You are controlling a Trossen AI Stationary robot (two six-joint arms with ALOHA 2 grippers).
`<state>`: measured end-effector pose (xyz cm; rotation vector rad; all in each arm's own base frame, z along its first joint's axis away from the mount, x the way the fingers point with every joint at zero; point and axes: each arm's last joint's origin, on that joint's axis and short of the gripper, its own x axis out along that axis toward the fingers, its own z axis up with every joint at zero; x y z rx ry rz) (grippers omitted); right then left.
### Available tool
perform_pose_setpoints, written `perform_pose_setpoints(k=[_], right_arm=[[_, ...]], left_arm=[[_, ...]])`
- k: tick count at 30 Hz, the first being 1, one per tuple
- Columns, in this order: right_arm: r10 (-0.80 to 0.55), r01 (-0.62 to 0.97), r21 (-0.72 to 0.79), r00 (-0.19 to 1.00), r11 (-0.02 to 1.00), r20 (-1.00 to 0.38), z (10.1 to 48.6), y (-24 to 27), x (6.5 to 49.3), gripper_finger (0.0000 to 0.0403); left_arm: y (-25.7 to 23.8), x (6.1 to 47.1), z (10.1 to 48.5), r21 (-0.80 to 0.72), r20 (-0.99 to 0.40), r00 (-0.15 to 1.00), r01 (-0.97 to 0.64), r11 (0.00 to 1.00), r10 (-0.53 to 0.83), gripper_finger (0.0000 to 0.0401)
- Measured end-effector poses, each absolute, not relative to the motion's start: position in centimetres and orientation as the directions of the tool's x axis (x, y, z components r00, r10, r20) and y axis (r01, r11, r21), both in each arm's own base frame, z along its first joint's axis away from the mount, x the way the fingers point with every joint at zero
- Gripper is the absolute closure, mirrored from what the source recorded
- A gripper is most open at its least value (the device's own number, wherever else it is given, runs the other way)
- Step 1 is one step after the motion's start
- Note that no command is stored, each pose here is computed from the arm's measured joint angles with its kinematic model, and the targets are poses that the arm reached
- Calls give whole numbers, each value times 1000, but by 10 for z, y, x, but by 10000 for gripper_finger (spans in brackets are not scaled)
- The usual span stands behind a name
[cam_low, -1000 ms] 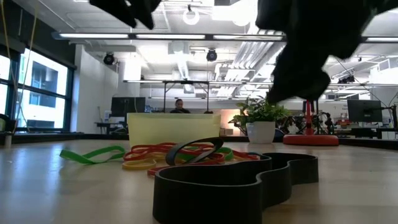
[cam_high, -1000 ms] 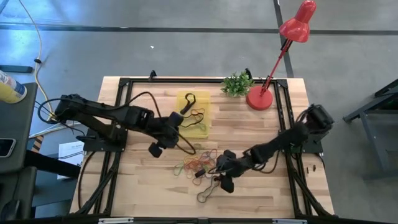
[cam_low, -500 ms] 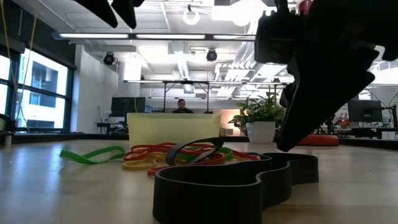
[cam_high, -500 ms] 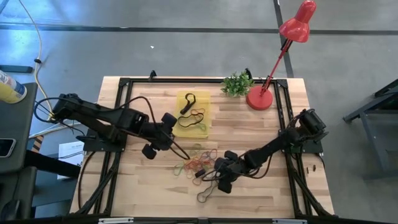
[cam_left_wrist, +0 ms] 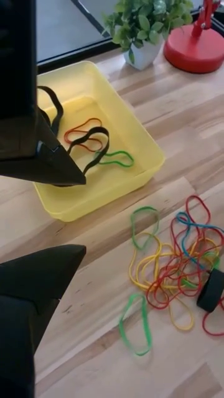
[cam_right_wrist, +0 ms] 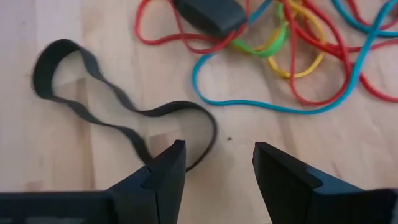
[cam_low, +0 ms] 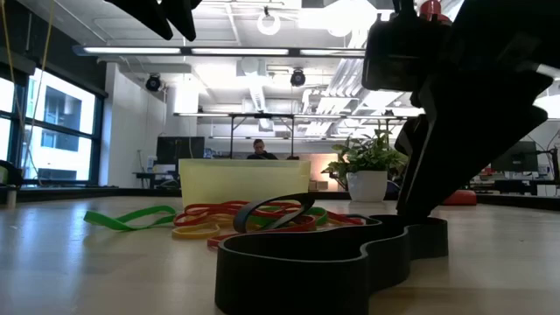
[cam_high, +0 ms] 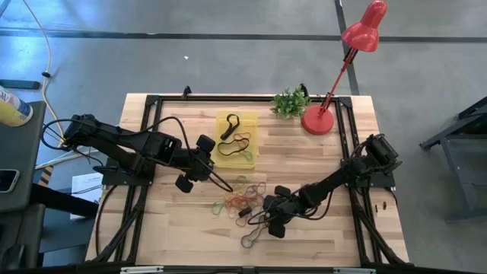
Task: Pick and place rubber bands into bin
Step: Put the black rubber band into the yellow bin
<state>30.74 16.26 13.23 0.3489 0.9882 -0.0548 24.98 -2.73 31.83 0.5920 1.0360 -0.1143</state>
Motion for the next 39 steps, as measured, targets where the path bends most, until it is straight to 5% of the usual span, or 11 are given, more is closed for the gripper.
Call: perform_pose_setpoints(k=[16, 20, 27, 39], right_arm=[[59, 229, 214, 541, 950, -839, 120, 171, 321, 229], [27, 256, 186, 521, 949, -853, 119, 170, 320, 264], [36, 260, 192, 506, 946, -862, 119, 169, 319, 391], [0, 268, 173, 542, 948, -840, 170, 157, 301, 399]], left_arm=[[-27, 249, 318, 409, -834, 518, 345, 845, 193, 245], [-27, 249, 318, 410, -834, 518, 345, 844, 193, 245], [-27, 249, 319, 416, -831, 518, 339, 844, 201, 245], [-27, 249, 319, 421, -829, 520, 334, 844, 207, 245]])
